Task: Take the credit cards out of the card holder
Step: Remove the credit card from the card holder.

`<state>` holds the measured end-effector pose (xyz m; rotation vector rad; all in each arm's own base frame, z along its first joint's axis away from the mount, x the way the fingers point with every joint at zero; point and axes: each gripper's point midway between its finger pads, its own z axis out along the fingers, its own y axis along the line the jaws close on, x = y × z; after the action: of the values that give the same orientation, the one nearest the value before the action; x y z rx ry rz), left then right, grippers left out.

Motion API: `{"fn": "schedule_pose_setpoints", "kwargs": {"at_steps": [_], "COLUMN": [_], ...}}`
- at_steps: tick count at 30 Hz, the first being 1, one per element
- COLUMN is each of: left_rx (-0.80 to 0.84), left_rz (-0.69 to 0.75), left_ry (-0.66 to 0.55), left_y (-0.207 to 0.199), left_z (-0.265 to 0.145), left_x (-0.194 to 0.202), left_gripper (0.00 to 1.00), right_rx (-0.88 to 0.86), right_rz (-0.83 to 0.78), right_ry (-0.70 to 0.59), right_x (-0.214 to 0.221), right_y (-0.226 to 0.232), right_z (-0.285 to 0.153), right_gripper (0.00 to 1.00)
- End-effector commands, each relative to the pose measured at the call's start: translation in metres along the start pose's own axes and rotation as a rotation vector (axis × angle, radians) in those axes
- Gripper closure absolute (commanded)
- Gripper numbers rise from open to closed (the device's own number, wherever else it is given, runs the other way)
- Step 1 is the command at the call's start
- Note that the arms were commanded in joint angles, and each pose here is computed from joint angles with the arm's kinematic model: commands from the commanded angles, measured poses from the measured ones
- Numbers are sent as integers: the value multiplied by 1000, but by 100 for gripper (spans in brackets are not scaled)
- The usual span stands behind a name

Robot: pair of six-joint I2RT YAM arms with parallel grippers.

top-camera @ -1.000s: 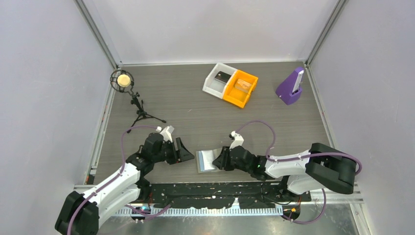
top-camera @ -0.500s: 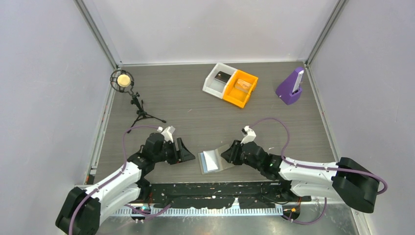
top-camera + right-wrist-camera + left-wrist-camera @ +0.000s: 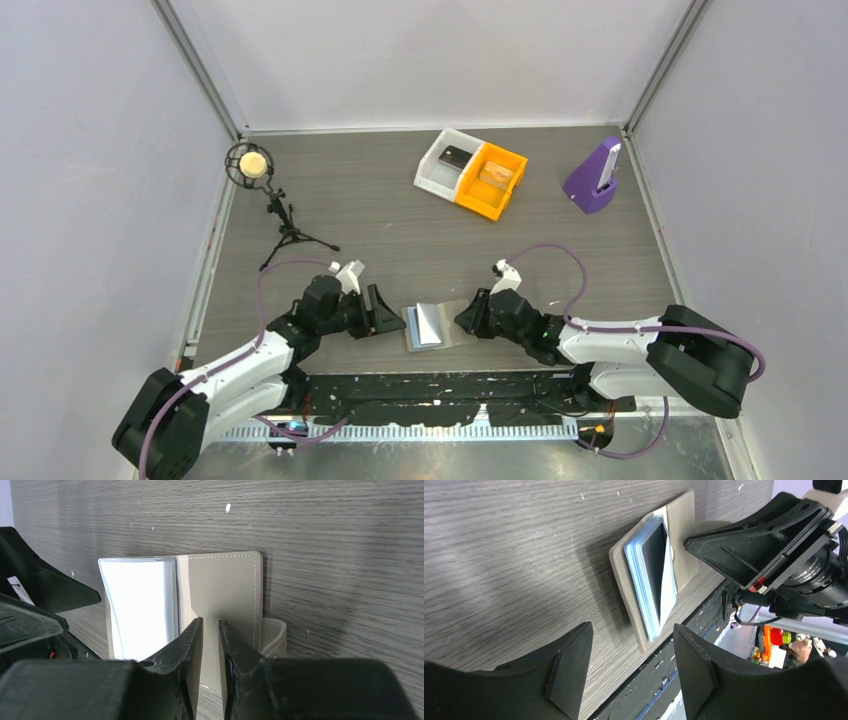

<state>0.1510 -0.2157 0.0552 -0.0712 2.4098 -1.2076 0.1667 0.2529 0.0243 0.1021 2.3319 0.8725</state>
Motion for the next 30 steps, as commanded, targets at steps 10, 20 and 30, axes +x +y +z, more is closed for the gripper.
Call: {"fn": "schedule_pose_setpoints", "kwargs": {"at_steps": [10,20,30], "left_rx": [51,101,126], "left_rz": [3,11,11], "left_ry": [-17,-44,-48], "left_y": [-6,-16,-20], "left_z": [19,21,24], "left_x": [-2,-5,-6], "left_gripper": [40,45,49], "right_rx": [94,65,44], "right_rz": [5,13,10], "right_ry": [75,63,69], "right_x": [26,23,20], "right_y": [-35,-29,-20], "right_z": [-2,-5,-2], "right_gripper": [75,75,75]}}
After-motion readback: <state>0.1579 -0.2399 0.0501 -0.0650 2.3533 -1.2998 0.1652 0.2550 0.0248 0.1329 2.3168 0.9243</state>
